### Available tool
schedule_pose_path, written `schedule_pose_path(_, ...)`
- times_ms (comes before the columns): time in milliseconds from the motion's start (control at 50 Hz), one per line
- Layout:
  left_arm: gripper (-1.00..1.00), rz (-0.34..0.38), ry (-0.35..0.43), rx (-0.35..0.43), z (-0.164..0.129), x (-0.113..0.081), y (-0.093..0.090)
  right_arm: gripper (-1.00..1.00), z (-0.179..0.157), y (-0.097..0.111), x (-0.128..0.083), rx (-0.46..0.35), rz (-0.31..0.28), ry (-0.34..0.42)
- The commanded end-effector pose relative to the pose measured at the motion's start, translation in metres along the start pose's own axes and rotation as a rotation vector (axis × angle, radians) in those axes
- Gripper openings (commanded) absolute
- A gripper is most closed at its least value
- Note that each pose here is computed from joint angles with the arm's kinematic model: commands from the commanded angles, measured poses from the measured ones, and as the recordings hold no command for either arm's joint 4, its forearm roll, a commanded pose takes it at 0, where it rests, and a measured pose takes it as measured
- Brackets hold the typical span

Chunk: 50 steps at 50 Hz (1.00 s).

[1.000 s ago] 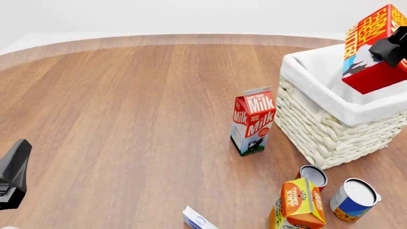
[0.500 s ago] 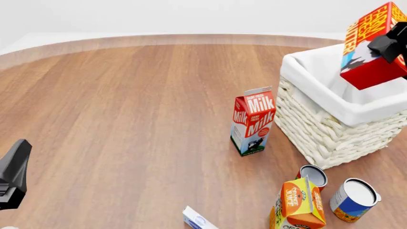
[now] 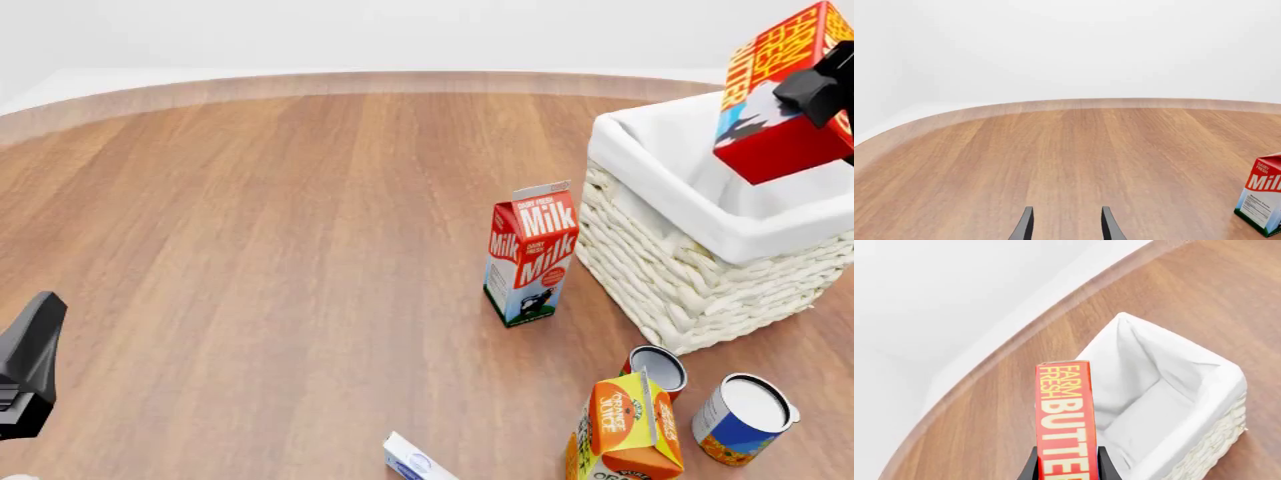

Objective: Pick up the cream cheese box and the butter, and put them in the basket.

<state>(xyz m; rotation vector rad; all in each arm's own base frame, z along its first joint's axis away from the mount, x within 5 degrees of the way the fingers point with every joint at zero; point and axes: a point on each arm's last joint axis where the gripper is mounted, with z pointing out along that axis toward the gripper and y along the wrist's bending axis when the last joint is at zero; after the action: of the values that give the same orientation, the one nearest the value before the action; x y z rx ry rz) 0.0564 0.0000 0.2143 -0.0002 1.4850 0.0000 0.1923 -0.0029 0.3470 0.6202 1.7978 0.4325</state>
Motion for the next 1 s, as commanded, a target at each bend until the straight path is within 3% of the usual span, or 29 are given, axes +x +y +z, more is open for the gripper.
schedule_pose_path(20,1.00,0.000,0.000,0.000,0.000,0.000,0.000,-1.00,0.000,0.003,-0.004,-0.029,0.036,-0.032)
schedule_pose_path(440,1.00,0.000,0.000,0.000,0.000,0.000,0.000,-1.00,0.002,0.006,-0.006,-0.037,0.050,-0.038)
schedule_pose_path(700,1.00,0.000,0.000,0.000,0.000,0.000,0.000,-1.00,0.007,0.005,-0.019,0.005,0.021,-0.050)
schedule_pose_path(1000,1.00,0.000,0.000,0.000,0.000,0.000,0.000,-1.00,0.022,-0.002,-0.016,0.031,0.032,-0.040)
